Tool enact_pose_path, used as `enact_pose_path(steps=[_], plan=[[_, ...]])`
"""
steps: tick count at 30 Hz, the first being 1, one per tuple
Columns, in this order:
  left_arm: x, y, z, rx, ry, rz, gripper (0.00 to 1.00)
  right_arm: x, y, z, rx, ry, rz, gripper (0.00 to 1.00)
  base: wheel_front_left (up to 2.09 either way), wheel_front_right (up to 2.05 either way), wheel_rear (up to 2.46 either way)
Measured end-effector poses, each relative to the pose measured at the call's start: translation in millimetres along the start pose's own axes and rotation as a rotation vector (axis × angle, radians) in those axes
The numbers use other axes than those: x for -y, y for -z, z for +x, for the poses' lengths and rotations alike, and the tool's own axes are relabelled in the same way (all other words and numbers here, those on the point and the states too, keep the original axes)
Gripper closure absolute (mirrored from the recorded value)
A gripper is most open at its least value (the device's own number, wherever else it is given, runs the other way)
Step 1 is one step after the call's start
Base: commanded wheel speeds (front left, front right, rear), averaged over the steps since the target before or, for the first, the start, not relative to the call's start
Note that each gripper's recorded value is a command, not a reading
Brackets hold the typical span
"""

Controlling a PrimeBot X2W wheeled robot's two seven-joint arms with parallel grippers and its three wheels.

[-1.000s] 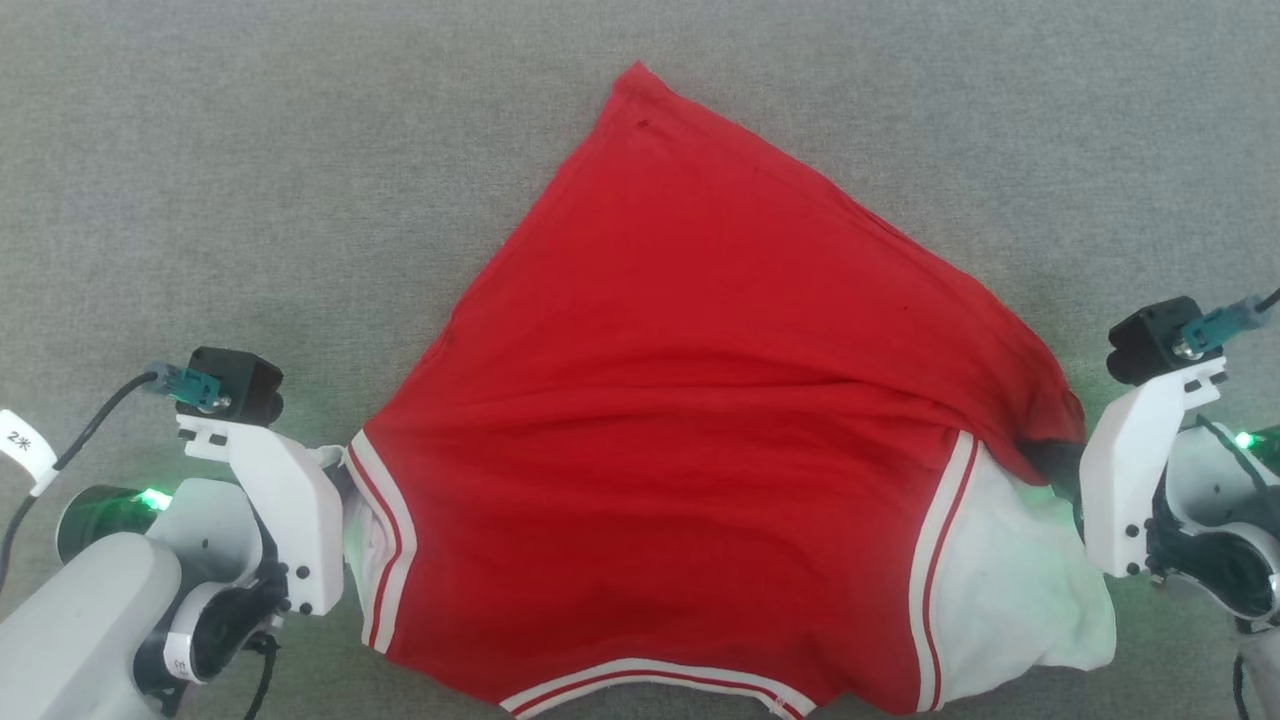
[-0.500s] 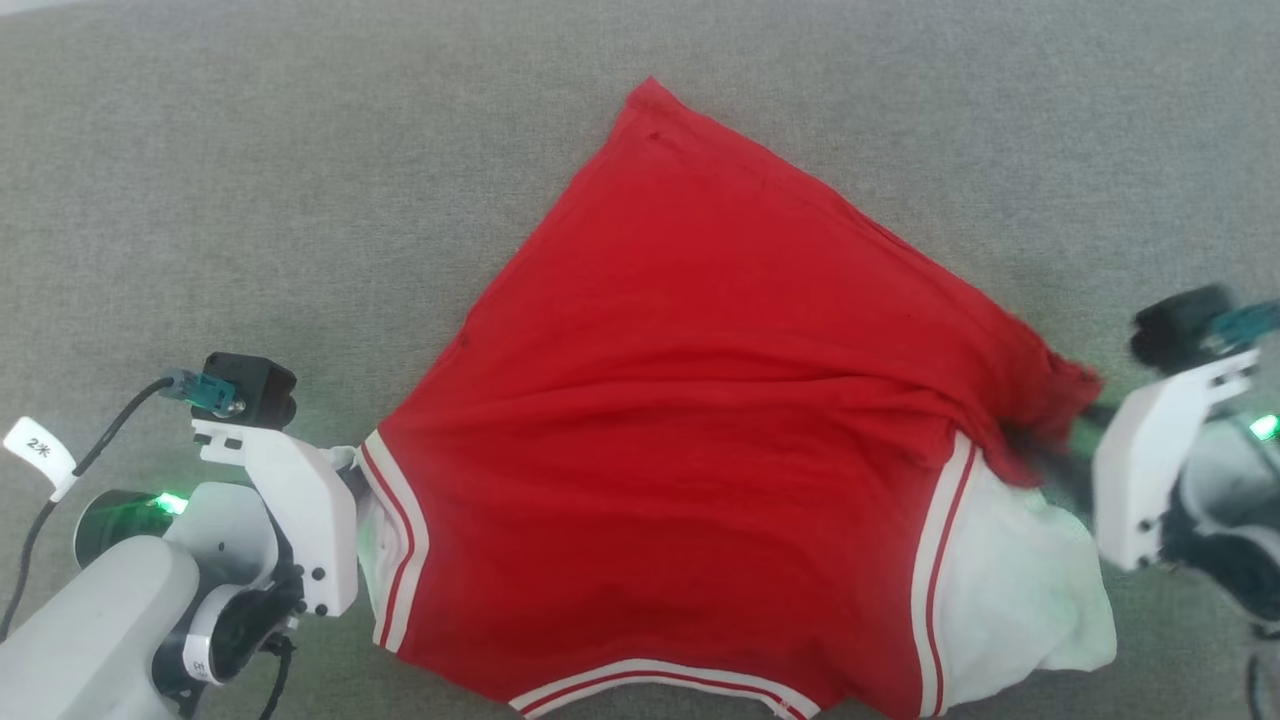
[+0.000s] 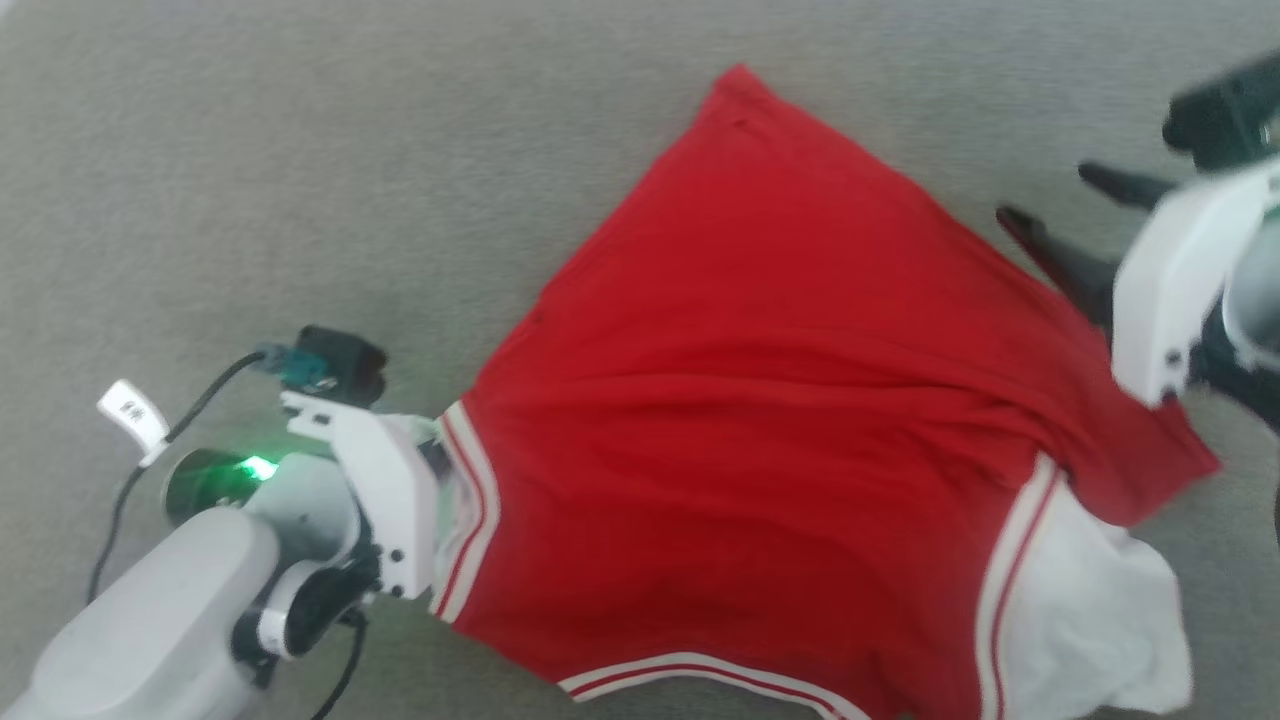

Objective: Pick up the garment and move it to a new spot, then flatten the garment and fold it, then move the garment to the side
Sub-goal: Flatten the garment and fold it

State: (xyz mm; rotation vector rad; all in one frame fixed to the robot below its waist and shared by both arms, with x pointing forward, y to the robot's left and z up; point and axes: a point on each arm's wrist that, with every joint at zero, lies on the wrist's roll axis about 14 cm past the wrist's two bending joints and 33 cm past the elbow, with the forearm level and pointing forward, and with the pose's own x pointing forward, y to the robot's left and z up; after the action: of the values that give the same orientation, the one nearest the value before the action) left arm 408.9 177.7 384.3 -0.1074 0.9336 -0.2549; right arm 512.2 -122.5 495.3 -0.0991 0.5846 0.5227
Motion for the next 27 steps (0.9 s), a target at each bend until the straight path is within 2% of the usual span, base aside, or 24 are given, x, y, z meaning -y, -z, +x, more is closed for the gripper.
enact_pose_path(steps=[5,12,19,27], plan=[[1.1,-0.7,-0.3,0.012,0.006,-0.009,1.0,-13.0,-18.7,49.8,-0.043,-0.068,-0.036,0.0,0.0,0.0,0.0],[-2.3,1.1,-1.1,0.033,0.006,-0.04,1.0,-38.1,-19.2,116.4,-0.171,-0.146,-0.09,0.0,0.0,0.0,0.0],[-11.8,7.1,-0.6,0.044,-0.012,-0.083,1.0,-59.0,12.7,162.1,-0.351,-0.192,-0.172,0.0,0.0,0.0,0.0],[-23.8,15.0,1.8,0.039,-0.034,-0.121,1.0,-71.0,41.3,183.4,-0.515,-0.239,-0.152,0.0,0.0,0.0,0.0]])
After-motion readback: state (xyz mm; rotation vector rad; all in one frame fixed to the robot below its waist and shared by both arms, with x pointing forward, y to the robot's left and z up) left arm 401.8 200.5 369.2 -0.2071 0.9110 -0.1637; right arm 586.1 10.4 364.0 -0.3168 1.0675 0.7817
